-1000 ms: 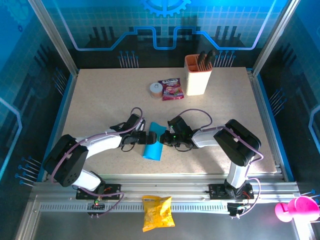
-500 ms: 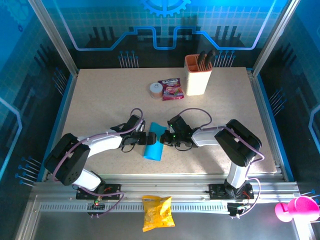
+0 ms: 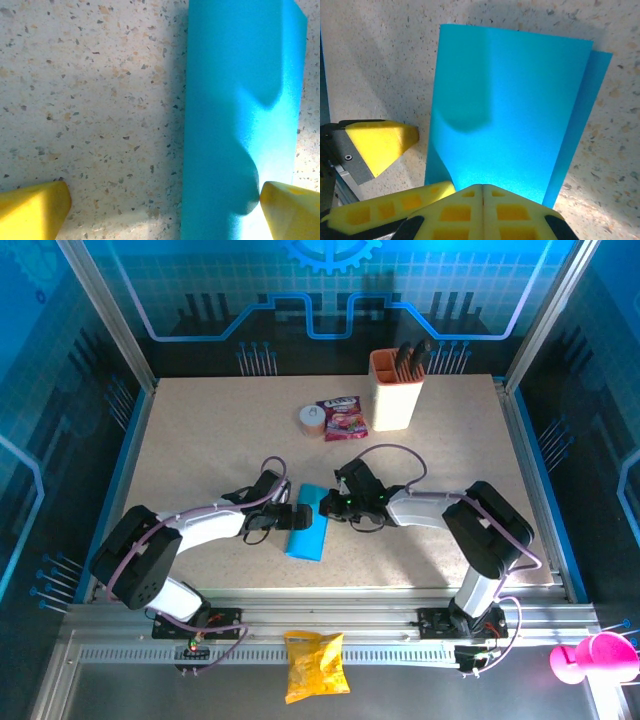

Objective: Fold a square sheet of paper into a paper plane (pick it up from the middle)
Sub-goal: First fold the square sheet of paper in half at the center of the table.

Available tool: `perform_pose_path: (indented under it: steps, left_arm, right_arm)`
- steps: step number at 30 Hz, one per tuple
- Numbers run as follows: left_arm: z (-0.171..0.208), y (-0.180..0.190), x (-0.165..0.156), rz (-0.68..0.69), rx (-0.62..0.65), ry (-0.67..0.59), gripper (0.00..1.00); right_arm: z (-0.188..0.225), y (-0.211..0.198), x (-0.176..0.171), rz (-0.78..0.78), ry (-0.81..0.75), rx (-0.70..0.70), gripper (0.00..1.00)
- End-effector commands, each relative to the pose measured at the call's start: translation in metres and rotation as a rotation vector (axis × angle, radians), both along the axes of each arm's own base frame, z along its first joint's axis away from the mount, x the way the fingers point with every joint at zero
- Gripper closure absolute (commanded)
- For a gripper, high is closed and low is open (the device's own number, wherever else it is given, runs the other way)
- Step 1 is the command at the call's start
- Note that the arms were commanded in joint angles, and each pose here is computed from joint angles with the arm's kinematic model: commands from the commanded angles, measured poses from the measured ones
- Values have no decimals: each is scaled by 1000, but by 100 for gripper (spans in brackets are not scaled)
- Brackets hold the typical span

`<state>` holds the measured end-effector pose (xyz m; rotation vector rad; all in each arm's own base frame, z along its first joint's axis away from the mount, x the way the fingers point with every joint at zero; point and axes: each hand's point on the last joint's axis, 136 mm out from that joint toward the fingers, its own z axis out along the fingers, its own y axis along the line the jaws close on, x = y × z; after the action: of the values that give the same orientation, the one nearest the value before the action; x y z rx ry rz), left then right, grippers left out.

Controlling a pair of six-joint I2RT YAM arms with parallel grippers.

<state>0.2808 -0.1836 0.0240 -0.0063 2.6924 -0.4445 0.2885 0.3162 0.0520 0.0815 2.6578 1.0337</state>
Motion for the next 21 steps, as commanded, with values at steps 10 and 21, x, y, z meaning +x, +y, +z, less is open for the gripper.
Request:
perform_pose_path:
  steps: [10,21]
  left_arm:
    - [-23,1,-9,-16,6,66,0]
    - [-26,-2,-11,-48,8,83,0]
  right_arm:
    - [19,-27,18,-97,-51,-46,98]
    - [7,-22,12,-64,-27,-46,98]
